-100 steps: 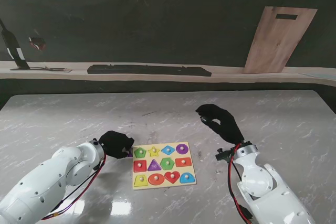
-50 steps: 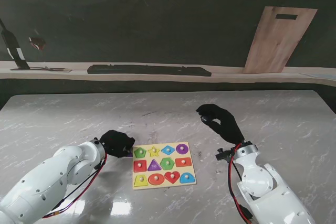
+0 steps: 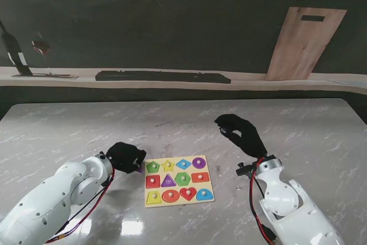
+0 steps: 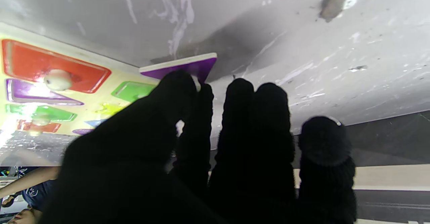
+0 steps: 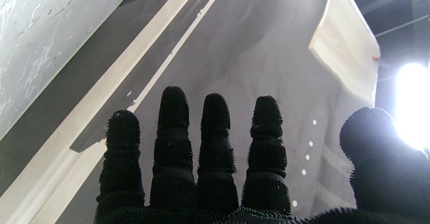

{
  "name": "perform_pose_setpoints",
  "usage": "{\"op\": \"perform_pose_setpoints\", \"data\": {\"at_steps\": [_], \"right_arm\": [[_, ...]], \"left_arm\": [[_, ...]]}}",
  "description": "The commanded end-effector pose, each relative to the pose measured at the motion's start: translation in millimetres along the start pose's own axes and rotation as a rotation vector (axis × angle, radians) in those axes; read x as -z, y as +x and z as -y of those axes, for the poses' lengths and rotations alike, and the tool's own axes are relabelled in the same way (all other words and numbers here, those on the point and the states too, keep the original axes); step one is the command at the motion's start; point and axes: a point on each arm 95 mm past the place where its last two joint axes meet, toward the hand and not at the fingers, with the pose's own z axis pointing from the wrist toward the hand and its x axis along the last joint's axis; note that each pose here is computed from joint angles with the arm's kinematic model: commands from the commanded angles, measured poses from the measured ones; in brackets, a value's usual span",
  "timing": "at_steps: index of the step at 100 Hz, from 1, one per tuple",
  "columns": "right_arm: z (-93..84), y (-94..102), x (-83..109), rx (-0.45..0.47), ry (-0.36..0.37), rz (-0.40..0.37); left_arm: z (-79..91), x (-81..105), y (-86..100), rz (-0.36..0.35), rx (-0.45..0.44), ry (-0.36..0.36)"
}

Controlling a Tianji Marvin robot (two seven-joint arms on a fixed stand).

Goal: Fit puzzle pieces into a puzzle board

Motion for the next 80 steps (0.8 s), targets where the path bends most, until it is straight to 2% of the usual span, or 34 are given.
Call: {"op": "perform_pose_setpoints", "data": {"at_steps": [1, 34, 80], "right_arm": [[3.4, 1.4, 1.5, -0.005, 0.004, -0.002], [2.7, 1.6, 1.7, -0.007, 0.0, -0.005], [1.7, 2.3, 1.9, -0.017, -0.007, -0.011]], "left_arm": [[4.6, 1.5, 2.1, 0.001, 0.003, 0.017], [19.6, 0.0, 15.1, -0.015, 0.055, 0.074], [30.7, -13.3, 59.8, -0.099, 0.11, 0.068]]}}
